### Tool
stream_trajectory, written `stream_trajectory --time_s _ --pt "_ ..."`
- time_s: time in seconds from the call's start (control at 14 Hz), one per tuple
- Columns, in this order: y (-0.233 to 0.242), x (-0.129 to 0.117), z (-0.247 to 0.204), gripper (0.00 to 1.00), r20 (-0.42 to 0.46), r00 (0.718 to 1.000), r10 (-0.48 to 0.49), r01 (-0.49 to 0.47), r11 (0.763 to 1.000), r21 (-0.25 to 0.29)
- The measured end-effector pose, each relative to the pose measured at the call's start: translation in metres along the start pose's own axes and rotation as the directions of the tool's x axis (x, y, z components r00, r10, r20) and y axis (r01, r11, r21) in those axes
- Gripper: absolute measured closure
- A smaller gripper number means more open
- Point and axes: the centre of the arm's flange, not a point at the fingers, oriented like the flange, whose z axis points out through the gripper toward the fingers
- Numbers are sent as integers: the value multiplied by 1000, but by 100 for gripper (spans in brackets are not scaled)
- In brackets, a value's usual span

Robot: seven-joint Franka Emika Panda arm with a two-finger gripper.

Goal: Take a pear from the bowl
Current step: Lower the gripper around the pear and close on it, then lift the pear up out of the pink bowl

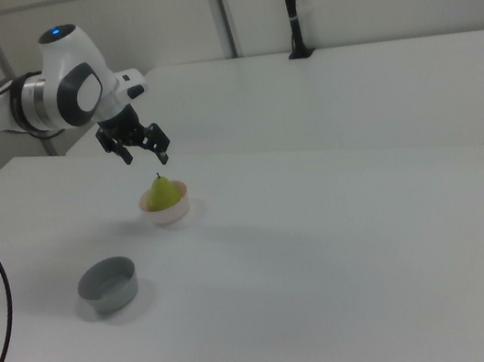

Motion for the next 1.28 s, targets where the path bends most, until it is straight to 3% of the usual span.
stream_trajectory --time_s 0.64,1.0,1.28 --pt "-7 -10 68 4 85 995 -57 59 998 -23" --pt "-10 -9 94 10 55 996 -64 66 997 -32" --pt "-12 -10 102 25 50 996 -69 71 997 -33"
